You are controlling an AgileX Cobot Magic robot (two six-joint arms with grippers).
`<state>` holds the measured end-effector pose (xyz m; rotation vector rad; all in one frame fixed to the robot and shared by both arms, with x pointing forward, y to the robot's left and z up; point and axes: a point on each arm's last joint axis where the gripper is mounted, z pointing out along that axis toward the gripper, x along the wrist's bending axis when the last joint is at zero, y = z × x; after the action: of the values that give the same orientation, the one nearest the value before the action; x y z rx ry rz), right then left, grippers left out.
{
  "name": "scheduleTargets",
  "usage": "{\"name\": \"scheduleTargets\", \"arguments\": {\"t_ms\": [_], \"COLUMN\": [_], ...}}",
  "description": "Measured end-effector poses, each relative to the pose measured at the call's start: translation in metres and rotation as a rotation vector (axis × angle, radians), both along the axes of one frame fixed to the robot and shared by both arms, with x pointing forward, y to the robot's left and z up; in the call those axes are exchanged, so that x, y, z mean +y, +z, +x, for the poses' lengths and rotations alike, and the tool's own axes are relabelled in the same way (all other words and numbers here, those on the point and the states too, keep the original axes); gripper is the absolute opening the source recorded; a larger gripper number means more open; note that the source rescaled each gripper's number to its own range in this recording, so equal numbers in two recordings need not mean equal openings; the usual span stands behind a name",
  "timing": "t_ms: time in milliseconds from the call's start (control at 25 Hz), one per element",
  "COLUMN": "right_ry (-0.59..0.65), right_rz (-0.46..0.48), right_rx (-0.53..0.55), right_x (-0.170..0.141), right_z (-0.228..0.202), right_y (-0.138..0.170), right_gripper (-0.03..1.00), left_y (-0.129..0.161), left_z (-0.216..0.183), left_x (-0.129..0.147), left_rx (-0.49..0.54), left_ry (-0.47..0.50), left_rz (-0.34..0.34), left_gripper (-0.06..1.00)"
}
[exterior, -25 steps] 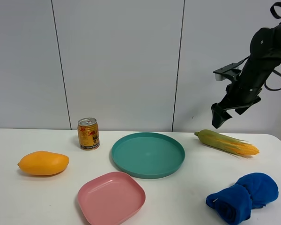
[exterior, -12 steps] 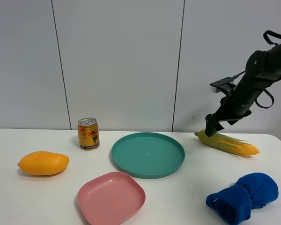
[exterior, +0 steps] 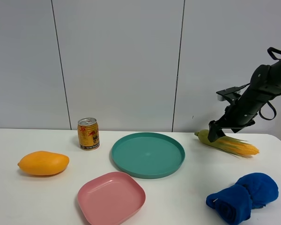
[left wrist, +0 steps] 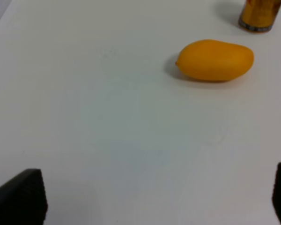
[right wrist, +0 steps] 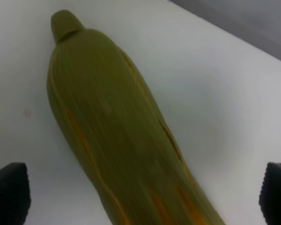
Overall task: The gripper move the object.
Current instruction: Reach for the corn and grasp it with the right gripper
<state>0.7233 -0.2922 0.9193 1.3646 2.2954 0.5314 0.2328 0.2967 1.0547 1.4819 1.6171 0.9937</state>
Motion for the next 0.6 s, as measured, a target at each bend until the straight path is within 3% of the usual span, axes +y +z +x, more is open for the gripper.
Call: {"name": "scheduleTargets", "arguments": {"t_ms": [240, 600], "right_ry": [-0.005, -0.029], "right_rz": [0.005, 0.022], "right_rx": [-0.001, -0.011], "right_x": [0.0, 0.002], "right_z": [0.002, 0.007], "right_y": [-0.01, -0.03], "right_gripper": [0.88, 0.86], "left_y": [0.0, 0.0], "left_z": [0.0, 0.0], "left_x": [0.0, 0.0], "left_rx": [0.0, 0.0], "left_ry": [0.0, 0.0], "left_rz": [0.0, 0.0], "left_gripper": [1.0, 1.0]}}
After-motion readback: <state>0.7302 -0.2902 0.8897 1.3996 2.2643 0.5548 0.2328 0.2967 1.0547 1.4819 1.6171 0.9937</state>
